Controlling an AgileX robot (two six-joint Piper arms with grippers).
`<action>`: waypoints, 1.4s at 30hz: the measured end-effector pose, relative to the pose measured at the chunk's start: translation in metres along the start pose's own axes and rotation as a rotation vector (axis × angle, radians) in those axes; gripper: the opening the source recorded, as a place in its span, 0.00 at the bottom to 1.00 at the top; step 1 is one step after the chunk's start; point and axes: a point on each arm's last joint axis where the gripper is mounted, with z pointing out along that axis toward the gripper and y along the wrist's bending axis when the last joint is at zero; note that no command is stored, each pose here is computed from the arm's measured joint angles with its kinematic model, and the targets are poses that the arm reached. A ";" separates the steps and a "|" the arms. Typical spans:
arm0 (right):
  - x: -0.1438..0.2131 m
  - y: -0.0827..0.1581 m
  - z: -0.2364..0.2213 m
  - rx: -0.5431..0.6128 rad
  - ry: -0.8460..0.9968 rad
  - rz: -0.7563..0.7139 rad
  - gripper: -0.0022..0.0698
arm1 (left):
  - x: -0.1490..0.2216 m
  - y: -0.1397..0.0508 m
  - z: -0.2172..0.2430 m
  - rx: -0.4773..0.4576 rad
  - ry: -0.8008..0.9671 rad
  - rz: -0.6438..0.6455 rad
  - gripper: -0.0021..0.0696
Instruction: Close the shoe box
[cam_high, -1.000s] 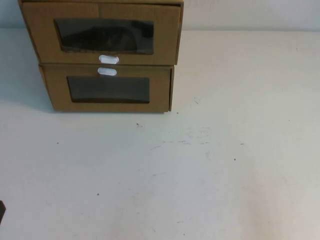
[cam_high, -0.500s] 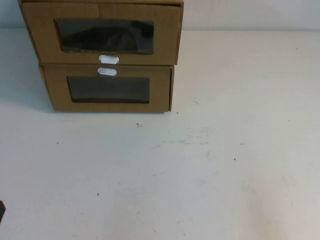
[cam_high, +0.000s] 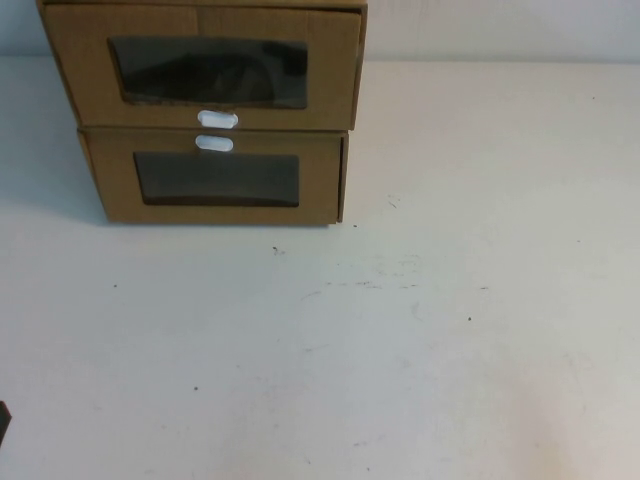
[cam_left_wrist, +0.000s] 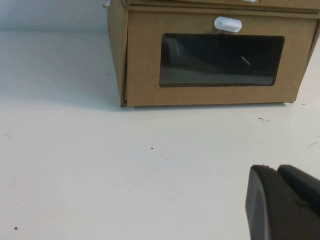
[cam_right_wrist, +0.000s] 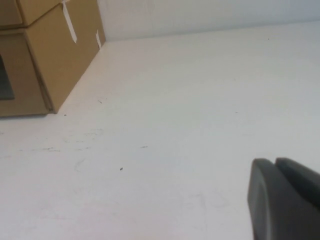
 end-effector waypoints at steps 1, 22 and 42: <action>0.000 0.000 0.000 0.001 0.000 -0.006 0.01 | 0.000 0.000 0.000 0.000 0.000 0.000 0.02; 0.012 0.000 -0.001 -0.003 0.128 -0.047 0.01 | 0.000 0.000 0.000 0.000 0.000 0.000 0.02; 0.012 0.000 -0.001 -0.003 0.128 -0.047 0.01 | -0.008 0.012 -0.001 -0.137 -0.077 0.146 0.02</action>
